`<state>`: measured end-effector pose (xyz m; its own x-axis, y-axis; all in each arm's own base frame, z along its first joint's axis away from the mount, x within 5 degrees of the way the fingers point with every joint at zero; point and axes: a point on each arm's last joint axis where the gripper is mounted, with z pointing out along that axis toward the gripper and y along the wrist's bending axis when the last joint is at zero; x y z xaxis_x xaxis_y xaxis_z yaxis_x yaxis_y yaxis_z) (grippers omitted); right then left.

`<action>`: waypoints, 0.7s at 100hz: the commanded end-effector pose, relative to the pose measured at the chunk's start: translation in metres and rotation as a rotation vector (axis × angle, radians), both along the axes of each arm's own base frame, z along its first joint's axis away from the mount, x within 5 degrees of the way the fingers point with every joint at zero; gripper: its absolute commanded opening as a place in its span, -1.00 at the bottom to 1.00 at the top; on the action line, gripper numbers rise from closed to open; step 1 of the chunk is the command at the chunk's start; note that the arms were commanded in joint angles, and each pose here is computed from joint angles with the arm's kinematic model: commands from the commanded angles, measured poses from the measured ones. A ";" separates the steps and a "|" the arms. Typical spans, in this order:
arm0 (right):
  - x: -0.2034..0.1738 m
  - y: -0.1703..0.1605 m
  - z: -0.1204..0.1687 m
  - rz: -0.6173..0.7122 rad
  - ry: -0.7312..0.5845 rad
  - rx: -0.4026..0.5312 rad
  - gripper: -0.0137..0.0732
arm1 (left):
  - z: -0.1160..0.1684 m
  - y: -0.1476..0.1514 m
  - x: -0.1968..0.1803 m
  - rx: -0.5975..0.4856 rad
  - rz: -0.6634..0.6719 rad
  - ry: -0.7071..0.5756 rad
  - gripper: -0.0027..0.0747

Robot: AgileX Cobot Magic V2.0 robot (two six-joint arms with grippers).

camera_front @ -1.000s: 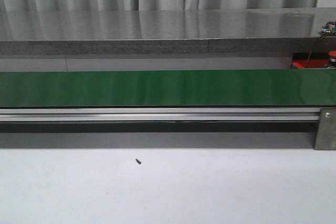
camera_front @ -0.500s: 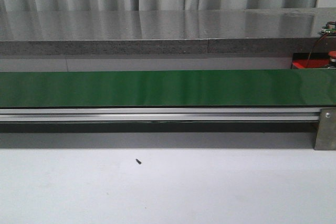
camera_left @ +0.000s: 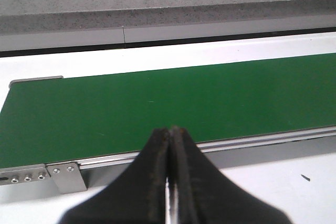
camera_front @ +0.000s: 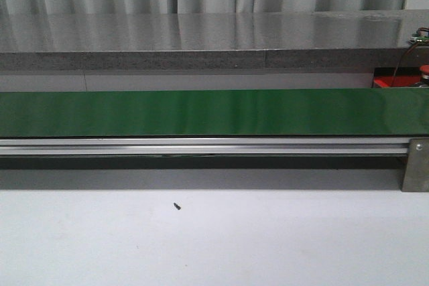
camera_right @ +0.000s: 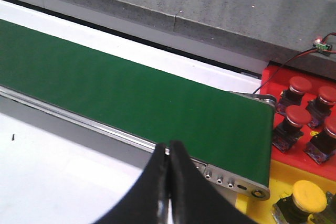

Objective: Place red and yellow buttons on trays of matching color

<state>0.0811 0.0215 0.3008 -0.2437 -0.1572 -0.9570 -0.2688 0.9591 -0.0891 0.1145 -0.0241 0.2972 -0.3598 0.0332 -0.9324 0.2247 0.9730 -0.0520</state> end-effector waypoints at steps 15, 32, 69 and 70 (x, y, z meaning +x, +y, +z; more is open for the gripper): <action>0.002 -0.002 0.014 -0.033 -0.086 0.029 -0.96 | 0.015 0.001 0.003 -0.031 0.028 -0.089 -0.98; 0.004 -0.005 0.006 -0.073 -0.114 0.043 -0.96 | 0.015 0.001 0.003 -0.031 0.028 -0.089 -0.98; -0.024 -0.021 -0.039 -0.258 -0.228 0.127 -0.96 | 0.015 0.001 0.003 -0.031 0.028 -0.089 -0.98; -0.025 -0.021 -0.040 -0.261 -0.234 0.137 -0.96 | 0.015 0.001 0.003 -0.031 0.028 -0.089 -0.98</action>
